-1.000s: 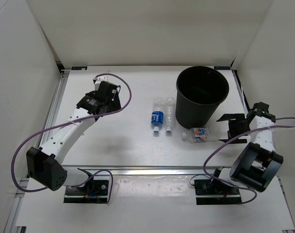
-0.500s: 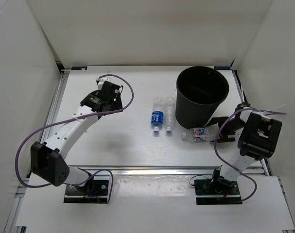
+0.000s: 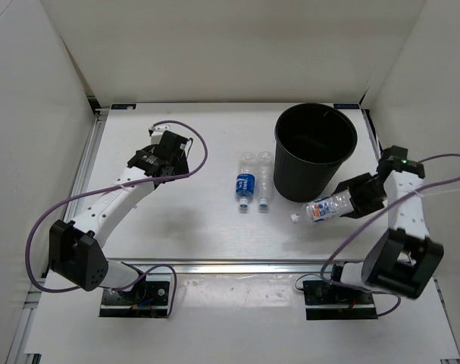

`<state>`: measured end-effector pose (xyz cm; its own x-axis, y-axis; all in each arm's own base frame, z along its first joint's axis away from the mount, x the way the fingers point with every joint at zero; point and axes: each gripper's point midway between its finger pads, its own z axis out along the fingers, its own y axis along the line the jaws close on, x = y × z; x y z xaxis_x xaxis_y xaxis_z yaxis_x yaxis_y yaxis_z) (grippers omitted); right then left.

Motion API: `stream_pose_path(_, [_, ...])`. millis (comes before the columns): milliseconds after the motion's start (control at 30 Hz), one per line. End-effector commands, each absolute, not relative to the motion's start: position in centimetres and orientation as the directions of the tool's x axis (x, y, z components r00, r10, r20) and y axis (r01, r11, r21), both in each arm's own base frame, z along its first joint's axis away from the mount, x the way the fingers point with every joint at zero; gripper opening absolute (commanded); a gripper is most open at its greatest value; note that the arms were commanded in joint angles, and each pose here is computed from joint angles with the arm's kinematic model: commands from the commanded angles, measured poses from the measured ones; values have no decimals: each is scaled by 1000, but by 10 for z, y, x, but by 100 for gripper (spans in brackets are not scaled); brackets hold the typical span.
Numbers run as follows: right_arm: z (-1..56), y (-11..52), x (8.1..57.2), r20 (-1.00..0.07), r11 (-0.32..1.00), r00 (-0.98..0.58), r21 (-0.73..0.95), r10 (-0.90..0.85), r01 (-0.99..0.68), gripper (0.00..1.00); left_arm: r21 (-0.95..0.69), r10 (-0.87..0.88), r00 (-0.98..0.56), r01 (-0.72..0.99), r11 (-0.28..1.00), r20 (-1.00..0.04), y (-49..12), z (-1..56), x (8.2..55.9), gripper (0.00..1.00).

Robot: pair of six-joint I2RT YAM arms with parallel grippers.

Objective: Put the plastic bottles in the bin

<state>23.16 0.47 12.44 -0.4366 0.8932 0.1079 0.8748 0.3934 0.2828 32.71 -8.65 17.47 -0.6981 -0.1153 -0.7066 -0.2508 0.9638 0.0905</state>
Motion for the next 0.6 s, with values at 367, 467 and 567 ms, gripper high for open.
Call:
stream_pose_path(367, [411, 17, 317, -445, 614, -450, 700, 775, 365, 28, -32, -177, -652, -229, 973, -737, -105, 183, 336, 100])
stream_pose_path(467, [395, 2, 364, -592, 706, -385, 609, 708, 362, 44, -77, -176, -666, -175, 982, -725, -119, 184, 340, 100])
stream_pose_path(567, [362, 10, 390, -621, 754, -428, 538, 657, 376, 73, -147, -192, -664, -125, 981, -723, -140, 195, 352, 100])
